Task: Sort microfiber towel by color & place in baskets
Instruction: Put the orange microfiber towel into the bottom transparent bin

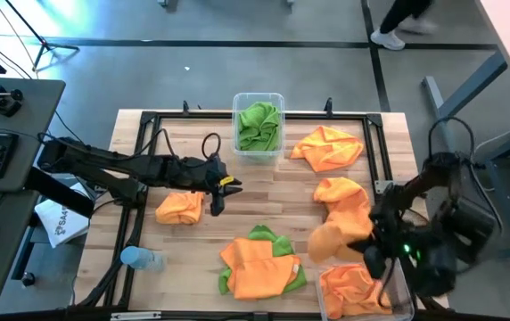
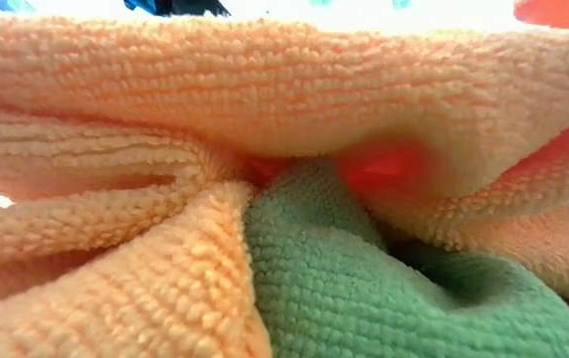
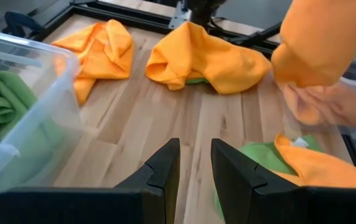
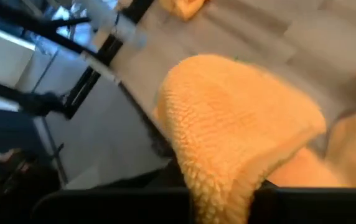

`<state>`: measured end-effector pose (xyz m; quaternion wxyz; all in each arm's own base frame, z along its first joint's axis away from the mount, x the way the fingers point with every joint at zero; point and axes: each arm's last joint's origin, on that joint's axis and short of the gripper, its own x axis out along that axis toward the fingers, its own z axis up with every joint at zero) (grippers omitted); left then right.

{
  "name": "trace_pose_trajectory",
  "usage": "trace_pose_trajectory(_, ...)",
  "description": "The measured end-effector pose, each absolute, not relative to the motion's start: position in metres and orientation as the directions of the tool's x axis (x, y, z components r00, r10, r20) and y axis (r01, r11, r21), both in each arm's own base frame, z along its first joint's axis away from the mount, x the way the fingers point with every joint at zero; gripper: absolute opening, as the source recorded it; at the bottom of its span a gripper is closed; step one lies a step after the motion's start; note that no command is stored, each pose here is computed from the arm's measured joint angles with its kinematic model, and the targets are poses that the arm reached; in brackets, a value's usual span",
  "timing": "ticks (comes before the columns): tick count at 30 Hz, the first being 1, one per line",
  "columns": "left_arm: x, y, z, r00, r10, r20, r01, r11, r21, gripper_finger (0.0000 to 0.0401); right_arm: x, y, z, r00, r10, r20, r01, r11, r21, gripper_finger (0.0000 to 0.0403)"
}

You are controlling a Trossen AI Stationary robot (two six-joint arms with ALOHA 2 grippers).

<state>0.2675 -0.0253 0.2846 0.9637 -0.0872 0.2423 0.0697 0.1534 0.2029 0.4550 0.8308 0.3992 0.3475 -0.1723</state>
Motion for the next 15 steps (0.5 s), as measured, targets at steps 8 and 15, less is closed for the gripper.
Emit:
trace_pose_trajectory(8,0.265,-0.039,0.284,0.873,0.105,-0.476,-0.196,0.970,-0.145,0.0081,0.142,0.240,0.479,0.700,0.183,-0.690,0.522,0.529,0.670,0.0000)
trace_pose_trajectory(15,0.263,-0.052,0.285,0.876,0.122,-0.467,-0.203,0.971,-0.127,0.0081,0.126,0.266,0.458,0.446,0.337,-0.829,0.704,0.440,0.557,0.0000)
